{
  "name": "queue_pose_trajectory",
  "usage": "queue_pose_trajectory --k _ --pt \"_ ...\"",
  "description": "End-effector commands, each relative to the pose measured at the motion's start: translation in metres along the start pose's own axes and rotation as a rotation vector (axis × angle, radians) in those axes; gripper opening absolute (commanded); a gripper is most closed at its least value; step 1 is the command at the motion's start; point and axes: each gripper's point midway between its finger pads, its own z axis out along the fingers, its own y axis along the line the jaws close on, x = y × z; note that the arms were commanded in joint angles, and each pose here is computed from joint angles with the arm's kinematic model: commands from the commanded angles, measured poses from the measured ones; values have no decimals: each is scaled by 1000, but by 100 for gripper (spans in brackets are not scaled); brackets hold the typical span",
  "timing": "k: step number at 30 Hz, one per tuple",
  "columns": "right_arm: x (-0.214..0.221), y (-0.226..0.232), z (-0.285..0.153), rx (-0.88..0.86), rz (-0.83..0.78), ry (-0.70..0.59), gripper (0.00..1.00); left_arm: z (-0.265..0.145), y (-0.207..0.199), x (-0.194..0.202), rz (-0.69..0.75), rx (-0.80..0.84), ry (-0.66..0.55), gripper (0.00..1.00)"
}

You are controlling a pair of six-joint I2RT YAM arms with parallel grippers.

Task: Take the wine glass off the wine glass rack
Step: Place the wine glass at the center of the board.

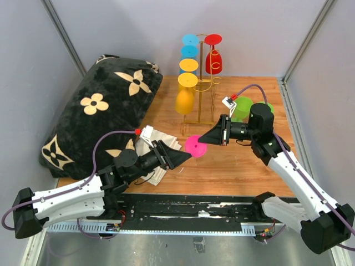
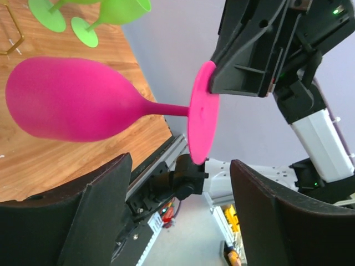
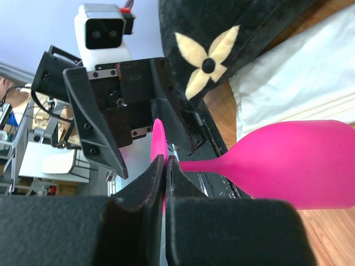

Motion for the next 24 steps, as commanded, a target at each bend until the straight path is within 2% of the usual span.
queue_pose_trajectory --k 1,4,8,12,24 --pt "5 26 4 -96 -97 30 2 6 -23 -4 15 72 4 72" --pt "8 32 6 -114 -116 43 3 8 -23 -2 16 76 16 60" --pt "11 33 8 -116 -116 53 3 9 -24 0 17 82 28 38" --pt "12 32 8 -108 -117 54 4 9 -23 3 21 79 39 23" --pt "13 31 9 -87 -119 60 7 8 -22 3 20 76 41 1"
